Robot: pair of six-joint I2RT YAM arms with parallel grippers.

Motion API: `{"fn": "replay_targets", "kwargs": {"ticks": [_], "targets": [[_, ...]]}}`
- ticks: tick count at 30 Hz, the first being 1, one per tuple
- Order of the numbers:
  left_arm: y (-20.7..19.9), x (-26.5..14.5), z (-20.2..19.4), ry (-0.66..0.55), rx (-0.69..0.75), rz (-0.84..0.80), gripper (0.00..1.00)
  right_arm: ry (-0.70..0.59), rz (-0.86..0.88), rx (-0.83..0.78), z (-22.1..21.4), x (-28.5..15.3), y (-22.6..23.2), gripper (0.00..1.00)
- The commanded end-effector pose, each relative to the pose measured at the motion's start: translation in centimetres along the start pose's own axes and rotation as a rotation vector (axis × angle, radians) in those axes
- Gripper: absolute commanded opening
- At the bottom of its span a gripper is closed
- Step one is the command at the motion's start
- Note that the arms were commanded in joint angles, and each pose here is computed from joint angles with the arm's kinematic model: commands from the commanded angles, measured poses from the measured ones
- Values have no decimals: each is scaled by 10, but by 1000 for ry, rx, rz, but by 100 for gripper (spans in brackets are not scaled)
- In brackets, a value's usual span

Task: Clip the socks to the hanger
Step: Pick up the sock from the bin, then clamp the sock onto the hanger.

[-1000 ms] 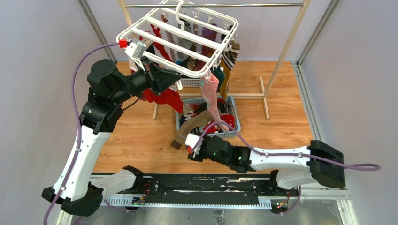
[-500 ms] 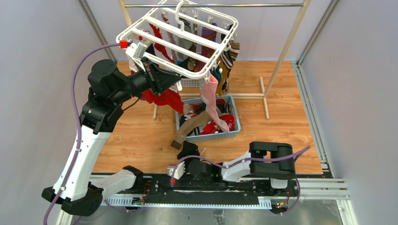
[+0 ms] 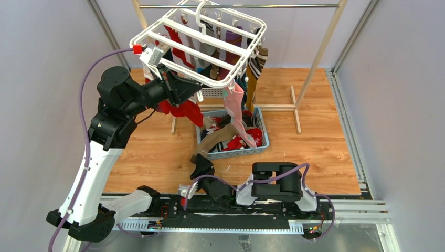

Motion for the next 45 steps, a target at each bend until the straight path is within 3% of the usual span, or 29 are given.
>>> {"fn": "replay_targets", "kwargs": {"ticks": [1, 7, 12, 20, 32, 45], "targets": [[-5, -8, 1, 7, 5, 5, 7, 23, -92, 121, -3, -2, -29, 38], [-6, -7, 2, 4, -3, -2, 7, 43, -153, 177, -8, -11, -48, 0], [-7, -9, 2, 4, 1, -2, 7, 12, -117, 318, -12, -19, -80, 0], [-6, -9, 0, 4, 4, -2, 7, -92, 145, 818, -53, -39, -162, 0], [-4, -6, -1, 9, 9, -8, 7, -208, 94, 1096, -74, -73, -246, 0], [-3, -3, -4, 30, 19, -44, 7, -333, 15, 1265, -59, -42, -293, 0]]}}
Point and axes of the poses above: each gripper's point midway between its finger pads, its own x axis out along the fingers, its own y axis along the line the jaws close on, z = x × y, the point moved 9 cm from there along -x, back along the fingers, and after that the axes turned 7 degrees about -x, right-handed, at the moved point
